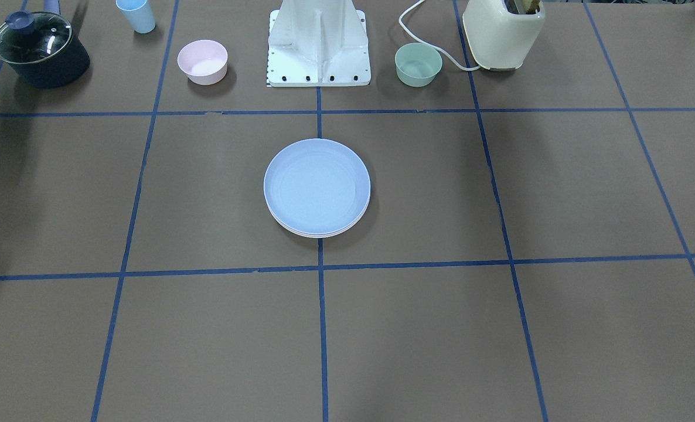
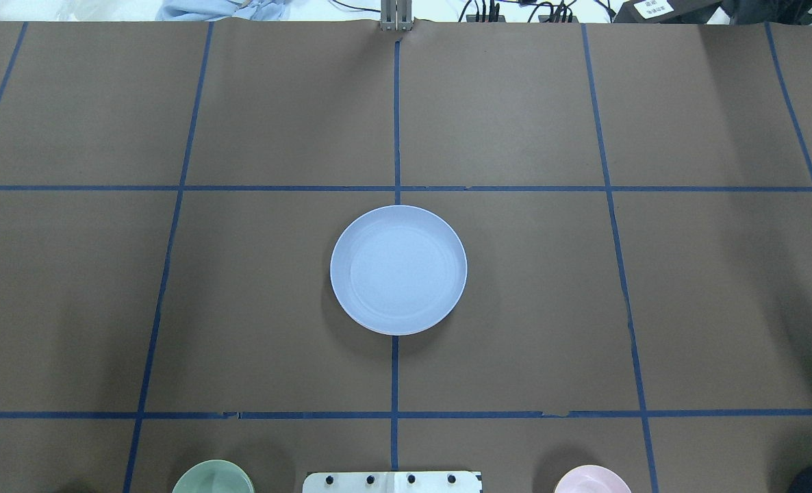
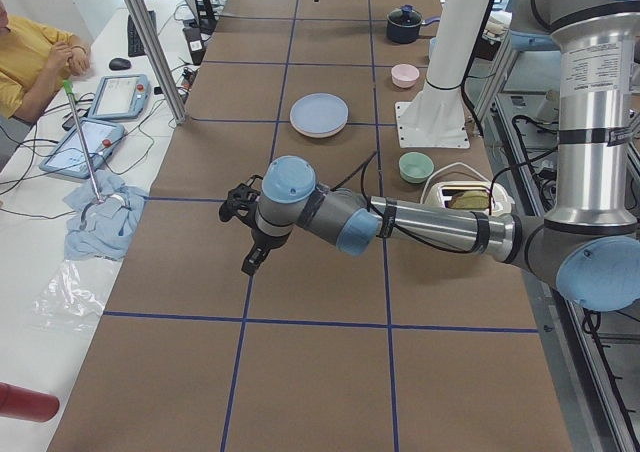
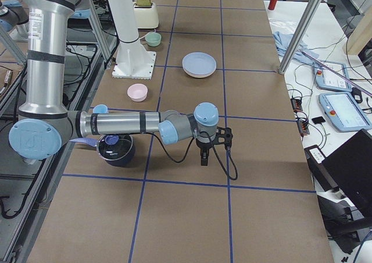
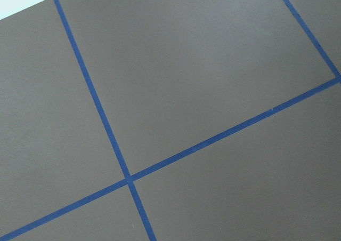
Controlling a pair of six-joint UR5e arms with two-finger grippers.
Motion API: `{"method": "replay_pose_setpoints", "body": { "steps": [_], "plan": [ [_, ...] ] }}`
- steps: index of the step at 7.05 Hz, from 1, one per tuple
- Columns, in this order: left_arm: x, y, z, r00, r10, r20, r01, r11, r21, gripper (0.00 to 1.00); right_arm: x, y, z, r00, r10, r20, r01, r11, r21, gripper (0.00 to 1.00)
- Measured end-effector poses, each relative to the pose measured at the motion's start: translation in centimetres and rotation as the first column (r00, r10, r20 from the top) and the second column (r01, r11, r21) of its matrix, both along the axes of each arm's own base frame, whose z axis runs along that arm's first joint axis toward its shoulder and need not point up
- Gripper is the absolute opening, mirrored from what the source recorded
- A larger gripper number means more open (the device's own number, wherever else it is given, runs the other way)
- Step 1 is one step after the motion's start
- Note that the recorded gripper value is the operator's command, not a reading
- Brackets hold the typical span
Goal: Stack three plates with pink and blue
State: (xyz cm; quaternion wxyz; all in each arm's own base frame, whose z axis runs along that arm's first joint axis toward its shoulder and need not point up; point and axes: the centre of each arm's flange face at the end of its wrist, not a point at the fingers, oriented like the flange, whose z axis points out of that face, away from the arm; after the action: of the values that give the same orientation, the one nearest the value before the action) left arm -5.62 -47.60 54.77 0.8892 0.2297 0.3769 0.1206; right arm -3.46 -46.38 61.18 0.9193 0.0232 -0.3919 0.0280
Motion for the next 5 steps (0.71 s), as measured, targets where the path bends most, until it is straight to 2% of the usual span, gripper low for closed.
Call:
{"method": "replay_pose_setpoints", "body": {
  "steps": [2,5],
  "plan": [
    [-0.6,0.3,0.3,1.0,-0.013,-0.002,0.013,1.0,-0.007,0.99,2.0,-0.4,0.8,0.999,-0.039,-0.018,0.04,0.999,0.007,1.0],
    [-0.6,0.3,2.6,1.0,-0.009,-0.001,0.009,0.999,-0.044,0.99,5.8,-1.8,-1.4,0.994,-0.1,-0.044,0.1,0.995,0.002,1.0]
  ]
}}
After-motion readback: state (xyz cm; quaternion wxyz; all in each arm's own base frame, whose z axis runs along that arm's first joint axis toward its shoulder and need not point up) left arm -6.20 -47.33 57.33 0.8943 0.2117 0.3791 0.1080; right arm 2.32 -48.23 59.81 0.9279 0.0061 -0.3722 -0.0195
